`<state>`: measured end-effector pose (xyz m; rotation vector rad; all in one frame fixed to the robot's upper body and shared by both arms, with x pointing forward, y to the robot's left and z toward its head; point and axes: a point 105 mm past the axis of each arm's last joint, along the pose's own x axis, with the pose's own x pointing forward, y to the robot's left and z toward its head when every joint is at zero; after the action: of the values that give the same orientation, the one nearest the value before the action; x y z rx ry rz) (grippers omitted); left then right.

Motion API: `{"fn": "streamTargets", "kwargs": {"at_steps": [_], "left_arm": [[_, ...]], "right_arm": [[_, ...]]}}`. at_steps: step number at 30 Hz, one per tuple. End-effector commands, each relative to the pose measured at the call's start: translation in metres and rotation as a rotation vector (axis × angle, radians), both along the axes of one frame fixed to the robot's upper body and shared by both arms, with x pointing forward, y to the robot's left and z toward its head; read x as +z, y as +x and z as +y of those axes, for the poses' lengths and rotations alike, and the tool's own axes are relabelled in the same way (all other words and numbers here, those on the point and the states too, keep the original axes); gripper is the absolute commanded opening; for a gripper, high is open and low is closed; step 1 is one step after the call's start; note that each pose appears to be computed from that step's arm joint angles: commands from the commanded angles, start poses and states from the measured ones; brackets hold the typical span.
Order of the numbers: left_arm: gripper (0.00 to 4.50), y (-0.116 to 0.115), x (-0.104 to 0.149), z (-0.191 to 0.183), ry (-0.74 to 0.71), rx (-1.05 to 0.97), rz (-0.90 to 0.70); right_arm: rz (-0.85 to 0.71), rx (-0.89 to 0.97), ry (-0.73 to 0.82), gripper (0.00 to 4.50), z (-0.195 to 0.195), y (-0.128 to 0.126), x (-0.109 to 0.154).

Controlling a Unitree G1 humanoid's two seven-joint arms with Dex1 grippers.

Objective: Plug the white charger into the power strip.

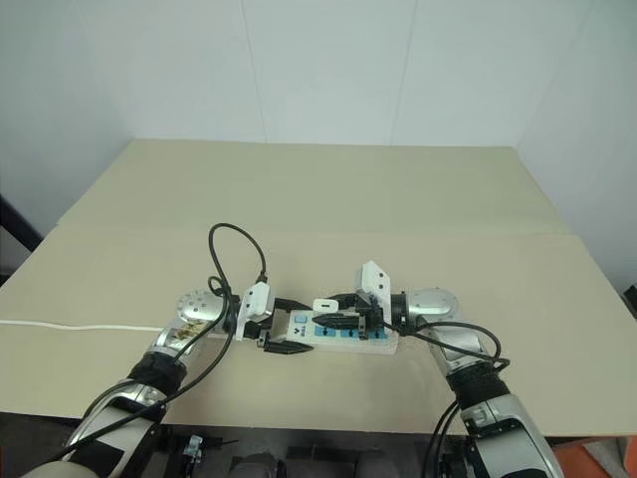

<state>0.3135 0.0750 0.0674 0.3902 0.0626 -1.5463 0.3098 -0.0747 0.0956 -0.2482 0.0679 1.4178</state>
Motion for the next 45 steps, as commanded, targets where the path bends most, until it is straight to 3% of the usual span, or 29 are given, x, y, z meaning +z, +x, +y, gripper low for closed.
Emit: {"fn": "streamTargets", "kwargs": {"at_steps": [1,18,28,36,40,45], "left_arm": [[3.29,-0.004,-0.008,0.014,0.069,0.002,0.009],[3.29,-0.003,-0.008,0.012,0.067,0.002,0.009],[3.29,-0.004,-0.008,0.012,0.066,0.002,0.012],[3.29,-0.005,-0.009,0.01,0.069,-0.013,0.03],[4.49,-0.005,-0.002,0.008,0.057,-0.038,0.055],[4.49,-0.005,0.012,0.007,0.023,-0.066,0.079]], "right_arm": [[0.217,-0.048,-0.213,1.16,-0.019,-0.022,-0.078],[0.226,-0.011,-0.201,1.16,-0.015,-0.023,-0.073],[0.232,0.02,-0.19,4.38,-0.01,-0.025,-0.068],[0.179,-0.018,-0.184,4.45,-0.016,-0.016,-0.058],[0.157,-0.031,-0.181,4.5,-0.02,-0.013,-0.052],[0.121,-0.032,-0.162,4.5,-0.02,-0.012,-0.043]]}}
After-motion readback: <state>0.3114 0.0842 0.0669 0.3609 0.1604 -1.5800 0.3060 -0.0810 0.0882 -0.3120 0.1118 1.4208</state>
